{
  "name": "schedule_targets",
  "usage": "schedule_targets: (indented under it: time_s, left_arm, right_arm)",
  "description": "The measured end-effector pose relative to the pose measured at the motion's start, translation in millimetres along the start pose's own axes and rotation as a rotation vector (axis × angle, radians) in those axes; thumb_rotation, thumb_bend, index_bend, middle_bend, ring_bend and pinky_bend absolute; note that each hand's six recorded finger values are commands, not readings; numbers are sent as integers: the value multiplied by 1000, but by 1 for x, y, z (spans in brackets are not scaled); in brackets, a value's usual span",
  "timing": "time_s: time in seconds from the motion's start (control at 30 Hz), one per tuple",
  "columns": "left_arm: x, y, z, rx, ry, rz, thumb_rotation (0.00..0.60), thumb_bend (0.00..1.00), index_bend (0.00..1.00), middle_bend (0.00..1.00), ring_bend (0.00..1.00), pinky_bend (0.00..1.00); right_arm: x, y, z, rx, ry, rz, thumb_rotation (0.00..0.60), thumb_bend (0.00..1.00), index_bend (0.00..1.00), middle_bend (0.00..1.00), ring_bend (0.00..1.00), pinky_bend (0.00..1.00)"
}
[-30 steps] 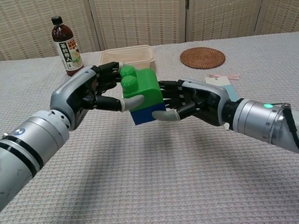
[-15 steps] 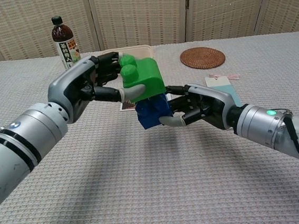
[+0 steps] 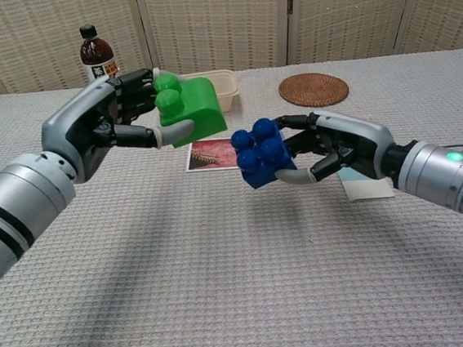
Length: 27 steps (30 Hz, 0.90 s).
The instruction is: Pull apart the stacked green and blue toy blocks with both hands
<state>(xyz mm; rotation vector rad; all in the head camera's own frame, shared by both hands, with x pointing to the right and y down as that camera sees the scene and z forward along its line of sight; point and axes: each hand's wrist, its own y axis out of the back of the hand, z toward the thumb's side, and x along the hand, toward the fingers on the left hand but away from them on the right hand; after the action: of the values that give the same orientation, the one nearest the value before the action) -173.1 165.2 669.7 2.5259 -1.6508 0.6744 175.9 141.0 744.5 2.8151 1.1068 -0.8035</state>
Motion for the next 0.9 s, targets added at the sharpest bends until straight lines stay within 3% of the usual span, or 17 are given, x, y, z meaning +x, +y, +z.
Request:
schedule_targets:
  time_s: [0.17,0.37,0.67,0.9]
  left_arm:
    - [-8,17,-16,28,17,17,600,363,566,664,156,0]
    - [-20,27,-41,88,31,17,600,366,570,673,175,0]
    - [-38,41,-82,188,27,14,600,366,575,678,184,0]
    - [-51,31,-106,198,61,-35,600,366,574,678,183,0]
  right_arm:
    - [23,45,3,152,-21,-42,600,404,713,651,448,89]
    - [60,81,5,302,-87,-59,600,405,713,651,448,89]
    - [92,94,-11,423,-205,-30,600,404,713,651,440,89]
    - [106,94,-29,502,-287,10,600,404,713,651,434,88]
